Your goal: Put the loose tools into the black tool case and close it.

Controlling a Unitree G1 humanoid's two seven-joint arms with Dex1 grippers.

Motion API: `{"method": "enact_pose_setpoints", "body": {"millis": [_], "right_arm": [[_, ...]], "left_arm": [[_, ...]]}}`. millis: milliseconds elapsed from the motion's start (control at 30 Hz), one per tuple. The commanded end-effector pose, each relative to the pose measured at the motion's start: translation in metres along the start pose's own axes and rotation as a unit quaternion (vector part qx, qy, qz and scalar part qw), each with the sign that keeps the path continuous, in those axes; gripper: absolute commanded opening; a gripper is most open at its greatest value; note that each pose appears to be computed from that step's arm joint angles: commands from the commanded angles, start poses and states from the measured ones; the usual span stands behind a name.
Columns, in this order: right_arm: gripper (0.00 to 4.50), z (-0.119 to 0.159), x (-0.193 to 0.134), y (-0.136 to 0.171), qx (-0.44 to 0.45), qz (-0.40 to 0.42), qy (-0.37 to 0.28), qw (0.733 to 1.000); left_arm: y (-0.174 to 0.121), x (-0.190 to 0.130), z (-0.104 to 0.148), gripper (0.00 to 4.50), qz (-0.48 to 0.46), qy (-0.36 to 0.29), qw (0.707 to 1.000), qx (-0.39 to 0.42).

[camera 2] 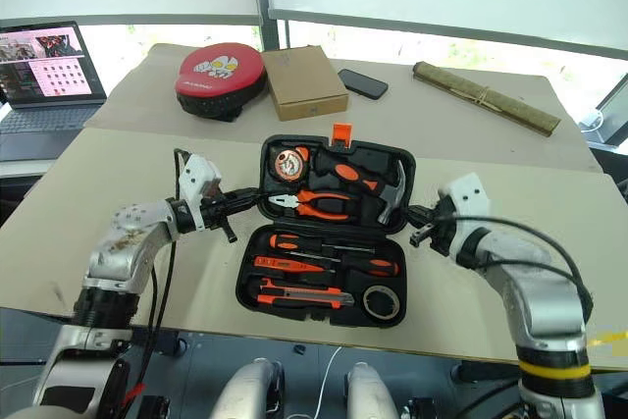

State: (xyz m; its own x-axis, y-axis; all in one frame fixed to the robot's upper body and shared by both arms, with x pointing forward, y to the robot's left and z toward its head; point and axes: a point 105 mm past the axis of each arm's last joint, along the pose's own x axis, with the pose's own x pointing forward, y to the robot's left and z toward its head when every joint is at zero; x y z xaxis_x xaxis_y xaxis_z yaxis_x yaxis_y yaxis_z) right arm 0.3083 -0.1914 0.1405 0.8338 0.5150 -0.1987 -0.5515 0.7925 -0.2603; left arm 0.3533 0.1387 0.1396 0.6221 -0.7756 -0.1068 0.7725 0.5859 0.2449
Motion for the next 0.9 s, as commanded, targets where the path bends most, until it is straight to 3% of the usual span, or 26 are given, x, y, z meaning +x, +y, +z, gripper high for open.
{"method": "enact_pose_setpoints", "body": {"millis": [33,300,333,400,500,567,667,733,800,900], "right_arm": [[0.00,0.028,-0.008,0.013,-0.143,0.014,-0.072,0.987],[0.00,0.007,-0.031,0.039,-0.328,0.052,-0.090,0.939],[0.00,0.004,-0.035,0.045,-0.337,0.063,-0.096,0.934],[0.76,0.001,-0.044,0.054,-0.348,0.074,-0.107,0.928],[1.67,0.002,-0.055,0.062,-0.357,0.078,-0.116,0.924],[2.43,0.005,-0.068,0.061,-0.334,0.074,-0.104,0.934],[3.41,0.000,-0.101,0.067,-0.224,0.117,-0.036,0.967],[3.45,0.000,-0.114,0.079,-0.169,0.164,-0.007,0.972],[3.45,0.001,-0.122,0.090,-0.133,0.202,0.011,0.970],[2.68,-0.001,-0.128,0.106,-0.079,0.253,0.028,0.964]], "left_arm": [[0.001,-0.003,0.013,0.06,0.021,-0.022,0.995,0.091],[-0.005,-0.024,-0.002,0.06,0.052,-0.021,0.988,0.145],[-0.007,-0.028,-0.004,0.39,0.055,-0.022,0.987,0.147],[-0.013,-0.036,-0.007,0.91,0.058,-0.020,0.987,0.148],[-0.016,-0.049,-0.010,2.03,0.074,-0.011,0.987,0.143],[-0.010,-0.065,-0.011,2.87,0.096,0.003,0.988,0.121],[0.009,-0.097,-0.019,3.95,0.119,0.054,0.990,0.057],[0.017,-0.103,-0.021,4.46,0.108,0.075,0.991,0.034],[0.024,-0.104,-0.022,4.46,0.097,0.089,0.991,0.018],[0.038,-0.093,-0.021,4.50,0.072,0.101,0.992,0.026]]}}
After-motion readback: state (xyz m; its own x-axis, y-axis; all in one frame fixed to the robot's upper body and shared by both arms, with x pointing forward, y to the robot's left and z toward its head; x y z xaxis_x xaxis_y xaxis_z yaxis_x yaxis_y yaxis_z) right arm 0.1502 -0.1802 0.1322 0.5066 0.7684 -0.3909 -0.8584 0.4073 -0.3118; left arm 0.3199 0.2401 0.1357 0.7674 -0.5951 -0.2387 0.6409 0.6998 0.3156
